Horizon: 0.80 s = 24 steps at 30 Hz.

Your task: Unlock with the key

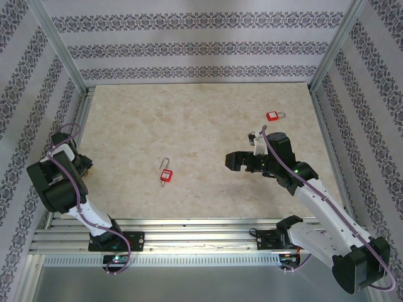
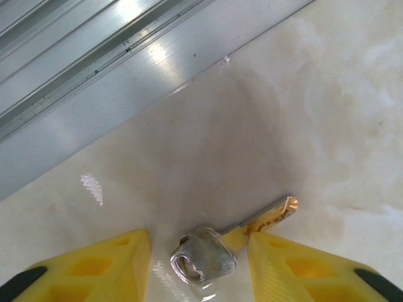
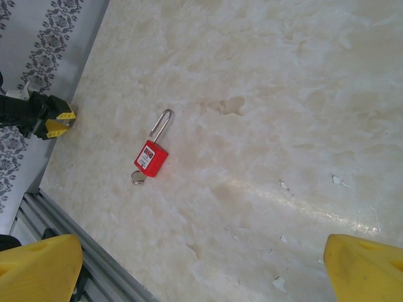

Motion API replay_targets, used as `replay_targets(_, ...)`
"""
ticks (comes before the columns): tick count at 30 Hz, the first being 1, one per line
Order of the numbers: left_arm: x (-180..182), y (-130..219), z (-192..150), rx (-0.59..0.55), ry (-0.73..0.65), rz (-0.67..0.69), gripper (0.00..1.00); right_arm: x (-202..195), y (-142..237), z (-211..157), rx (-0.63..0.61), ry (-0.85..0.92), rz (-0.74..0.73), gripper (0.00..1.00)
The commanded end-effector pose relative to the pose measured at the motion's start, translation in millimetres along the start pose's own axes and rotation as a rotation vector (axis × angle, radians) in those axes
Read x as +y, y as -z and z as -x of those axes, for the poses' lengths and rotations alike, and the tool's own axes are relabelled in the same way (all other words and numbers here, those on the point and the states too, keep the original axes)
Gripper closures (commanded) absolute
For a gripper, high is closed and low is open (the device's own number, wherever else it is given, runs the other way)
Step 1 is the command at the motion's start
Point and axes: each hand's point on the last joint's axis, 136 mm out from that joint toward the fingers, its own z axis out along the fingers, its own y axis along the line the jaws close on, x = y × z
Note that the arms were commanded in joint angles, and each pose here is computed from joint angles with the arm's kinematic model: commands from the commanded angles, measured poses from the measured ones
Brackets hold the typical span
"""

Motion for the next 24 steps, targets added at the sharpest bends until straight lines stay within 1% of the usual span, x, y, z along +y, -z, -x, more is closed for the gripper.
replay_targets(1, -6, -2, 2, 0.002, -0.011, -0.013, 0.63, 4, 1, -3, -0.004, 0.009, 0.02, 0.02)
replay_targets(5, -7, -3, -1, 0.007, -0.019, -0.013, 0.74, 3, 2, -4, -0.007, 0.01, 0.015, 0.02)
replay_targets(8, -7, -1, -2, 0.009, -0.028, -0.013, 0.84, 2, 2, -4, -0.01, 0.011, 0.011, 0.02)
replay_targets(15, -17, 10, -5, -0.003, -0.054, -0.053, 1.0, 4, 1, 1, -0.023, 0.006, 0.015, 0.02)
replay_targets(19, -39, 34, -3, -0.049, -0.082, -0.145, 1.0, 4, 1, 9, -0.038, -0.012, 0.005, 0.02)
replay_targets(22, -64, 66, -3, -0.096, -0.107, -0.257, 1.0, 5, -2, 17, -0.043, -0.034, -0.002, 0.02)
replay_targets(24, -83, 96, -3, -0.143, -0.133, -0.338, 1.0, 9, -4, 21, -0.048, -0.035, 0.009, 0.02)
